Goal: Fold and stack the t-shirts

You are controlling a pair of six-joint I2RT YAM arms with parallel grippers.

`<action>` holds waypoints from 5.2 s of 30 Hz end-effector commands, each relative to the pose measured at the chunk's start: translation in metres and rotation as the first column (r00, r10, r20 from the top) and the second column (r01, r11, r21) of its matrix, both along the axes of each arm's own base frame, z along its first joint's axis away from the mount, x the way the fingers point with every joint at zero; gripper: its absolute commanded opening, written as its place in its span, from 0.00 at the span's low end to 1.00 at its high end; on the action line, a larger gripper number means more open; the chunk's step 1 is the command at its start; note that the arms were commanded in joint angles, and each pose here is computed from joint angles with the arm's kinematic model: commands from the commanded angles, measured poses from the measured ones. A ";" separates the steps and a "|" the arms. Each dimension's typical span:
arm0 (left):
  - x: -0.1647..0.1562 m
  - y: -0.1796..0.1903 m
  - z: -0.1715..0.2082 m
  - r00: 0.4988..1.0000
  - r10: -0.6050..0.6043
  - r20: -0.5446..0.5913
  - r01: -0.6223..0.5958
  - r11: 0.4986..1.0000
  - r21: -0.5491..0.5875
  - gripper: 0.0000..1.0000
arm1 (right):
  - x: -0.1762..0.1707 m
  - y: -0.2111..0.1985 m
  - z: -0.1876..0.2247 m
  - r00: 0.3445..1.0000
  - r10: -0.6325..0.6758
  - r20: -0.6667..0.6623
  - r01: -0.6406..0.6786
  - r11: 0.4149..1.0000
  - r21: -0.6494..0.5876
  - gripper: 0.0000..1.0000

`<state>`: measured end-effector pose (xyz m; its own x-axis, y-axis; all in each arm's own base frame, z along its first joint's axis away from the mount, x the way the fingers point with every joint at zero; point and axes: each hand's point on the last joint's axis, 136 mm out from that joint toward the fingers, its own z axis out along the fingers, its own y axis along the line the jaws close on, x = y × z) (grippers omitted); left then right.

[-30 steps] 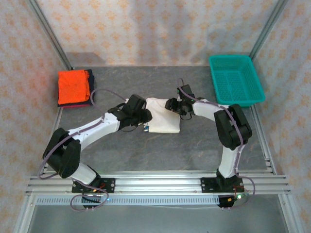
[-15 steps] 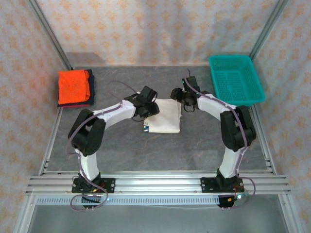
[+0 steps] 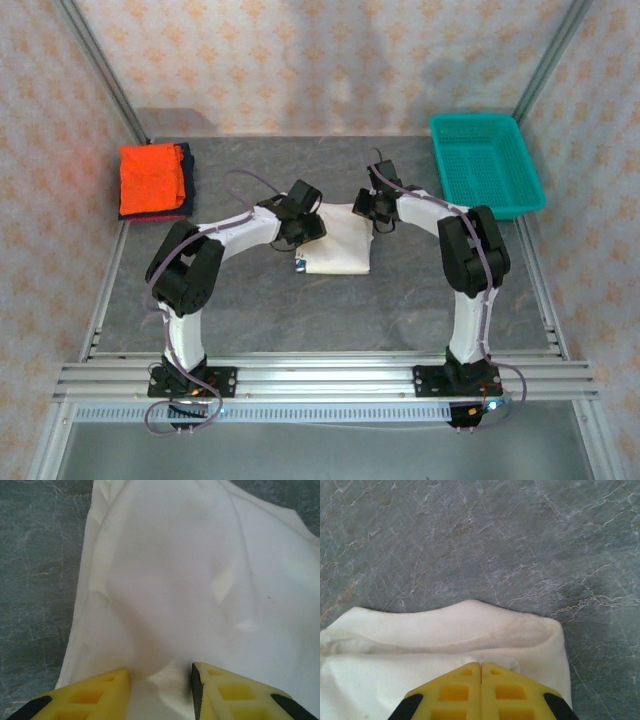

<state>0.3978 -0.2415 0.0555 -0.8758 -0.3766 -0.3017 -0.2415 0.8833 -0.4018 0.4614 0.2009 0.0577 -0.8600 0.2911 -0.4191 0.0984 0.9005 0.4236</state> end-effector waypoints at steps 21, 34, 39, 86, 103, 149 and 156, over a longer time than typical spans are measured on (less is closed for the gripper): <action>-0.010 0.003 0.007 1.000 -0.008 0.007 0.008 0.999 -0.034 0.44 | -0.005 -0.032 -0.012 0.980 -0.199 0.017 0.200 0.980 -0.016 0.15; 0.013 0.004 0.083 0.985 -0.024 0.171 0.031 0.999 -0.042 0.86 | -0.037 -0.043 0.031 0.979 -0.177 0.097 0.176 0.984 0.019 0.66; 0.019 0.020 0.079 0.987 -0.002 0.163 0.005 1.000 -0.021 0.86 | -0.040 -0.027 0.013 0.989 -0.146 0.033 0.143 0.987 0.077 0.58; 0.022 0.154 0.076 0.968 0.182 0.172 -0.206 0.970 0.131 1.00 | -0.021 0.023 0.015 0.984 -0.145 0.108 0.135 0.986 0.096 0.35; 0.022 0.187 0.084 0.962 0.212 0.175 -0.242 0.955 0.172 1.00 | -0.117 0.035 -0.002 0.994 0.106 0.020 -0.108 0.988 0.109 0.71; 0.040 0.339 -0.009 0.861 0.456 -0.223 -0.425 0.888 0.173 1.00 | -0.098 0.114 0.045 0.967 0.201 0.158 -0.228 0.959 0.171 0.79; 0.031 0.344 0.014 0.879 0.443 -0.177 -0.405 0.889 0.216 1.00 | -0.101 0.112 0.044 0.966 0.205 0.159 -0.231 0.958 0.171 0.79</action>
<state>0.4533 0.1193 0.0793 -0.6604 -0.6829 -0.3124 -0.6680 0.7242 -0.1709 0.3579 0.3125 0.0894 -0.8671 0.1917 -0.4599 -0.1338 0.7994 0.5857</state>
